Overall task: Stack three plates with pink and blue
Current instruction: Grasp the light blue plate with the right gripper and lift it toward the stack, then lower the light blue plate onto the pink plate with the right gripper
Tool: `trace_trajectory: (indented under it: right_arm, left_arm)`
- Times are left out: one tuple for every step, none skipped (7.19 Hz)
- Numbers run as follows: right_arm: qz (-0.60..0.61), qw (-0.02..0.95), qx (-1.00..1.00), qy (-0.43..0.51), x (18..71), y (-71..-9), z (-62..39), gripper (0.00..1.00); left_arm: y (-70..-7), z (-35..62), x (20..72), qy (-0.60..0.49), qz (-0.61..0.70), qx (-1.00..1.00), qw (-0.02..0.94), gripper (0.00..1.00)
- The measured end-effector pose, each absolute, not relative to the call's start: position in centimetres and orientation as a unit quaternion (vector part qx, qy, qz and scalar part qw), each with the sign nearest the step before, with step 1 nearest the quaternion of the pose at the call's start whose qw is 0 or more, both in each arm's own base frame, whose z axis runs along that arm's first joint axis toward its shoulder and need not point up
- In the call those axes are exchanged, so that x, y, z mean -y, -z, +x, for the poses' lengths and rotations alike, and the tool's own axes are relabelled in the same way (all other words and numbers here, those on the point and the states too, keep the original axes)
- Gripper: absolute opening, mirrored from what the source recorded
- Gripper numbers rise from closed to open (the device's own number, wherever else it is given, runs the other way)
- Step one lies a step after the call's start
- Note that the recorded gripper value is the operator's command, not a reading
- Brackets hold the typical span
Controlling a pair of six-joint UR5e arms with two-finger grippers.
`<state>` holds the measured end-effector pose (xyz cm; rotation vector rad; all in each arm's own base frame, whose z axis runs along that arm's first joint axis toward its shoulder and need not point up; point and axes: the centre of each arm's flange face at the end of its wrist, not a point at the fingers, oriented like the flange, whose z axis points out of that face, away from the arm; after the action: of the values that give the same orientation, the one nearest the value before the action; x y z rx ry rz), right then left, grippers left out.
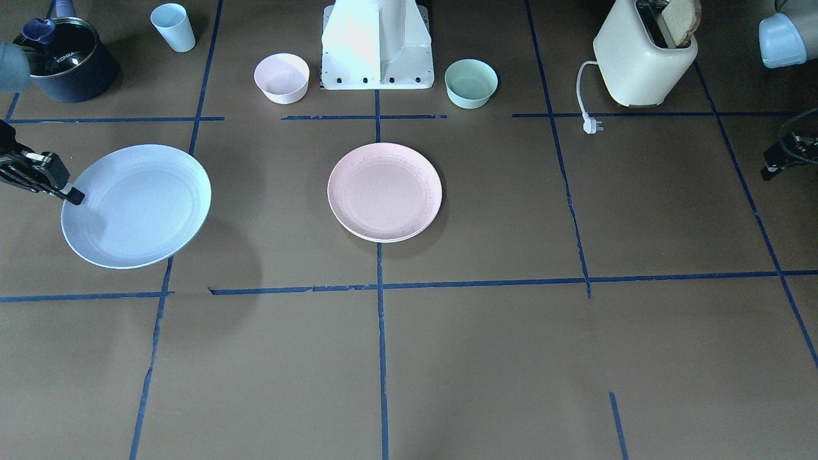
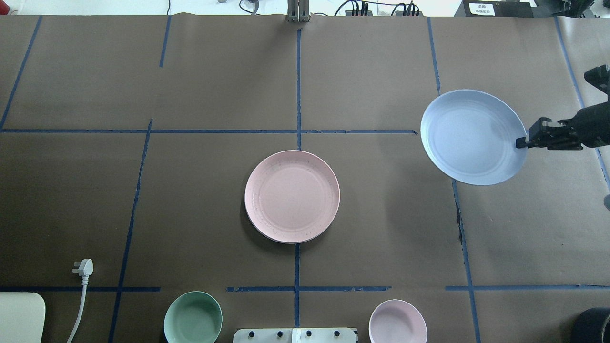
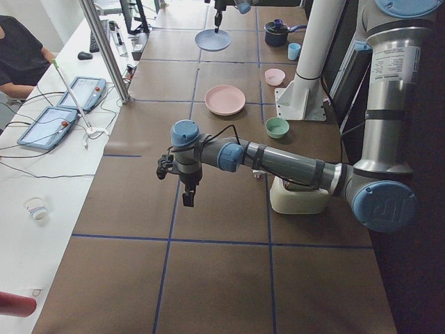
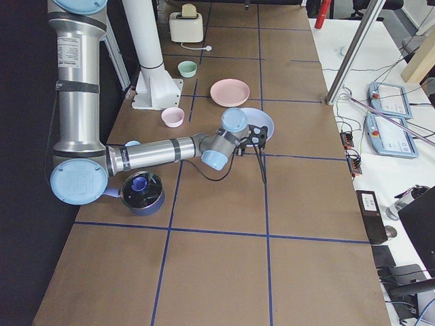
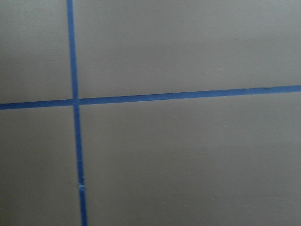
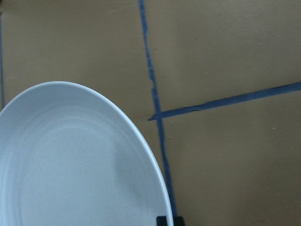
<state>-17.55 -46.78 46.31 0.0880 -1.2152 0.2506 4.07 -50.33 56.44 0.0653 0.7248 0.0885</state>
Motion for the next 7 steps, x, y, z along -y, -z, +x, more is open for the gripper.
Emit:
trace_trajectory:
  right_arm:
    - [0.037,0.801,0.584,-0.122,48.4,-42.4,-19.5,0.0]
    - [0.031,0.797,0.59,-0.122,49.7,-39.1,-21.7,0.0]
    - [0.029,0.798,0.591,-0.116,50.4,-35.7,-24.8,0.0]
    - [0.029,0.8,0.588,-0.112,50.3,-32.4,-29.3,0.0]
    - [0.033,0.804,0.583,-0.113,49.4,-29.3,-34.2,0.0]
    - [0.039,0.811,0.573,-0.112,47.6,-27.2,-38.9,0.0]
    - [0.048,0.819,0.561,-0.11,45.3,-26.1,-42.9,0.0]
  left_arm:
    - [-57.9,3.2,50.5,-0.048,0.029,-0.353,0.934,1.0]
    - [-58.9,2.8,50.6,-0.054,0.027,-0.351,0.934,1.0]
    - [-59.8,2.4,50.6,-0.062,0.026,-0.35,0.934,1.0]
    - [-60.3,1.8,50.7,-0.066,0.027,-0.349,0.934,1.0]
    - [-60.5,1.6,50.7,-0.067,0.028,-0.349,0.934,1.0]
    - [-60.6,1.5,50.7,-0.067,0.028,-0.349,0.934,1.0]
    - [-60.7,1.5,50.8,-0.067,0.028,-0.349,0.934,1.0]
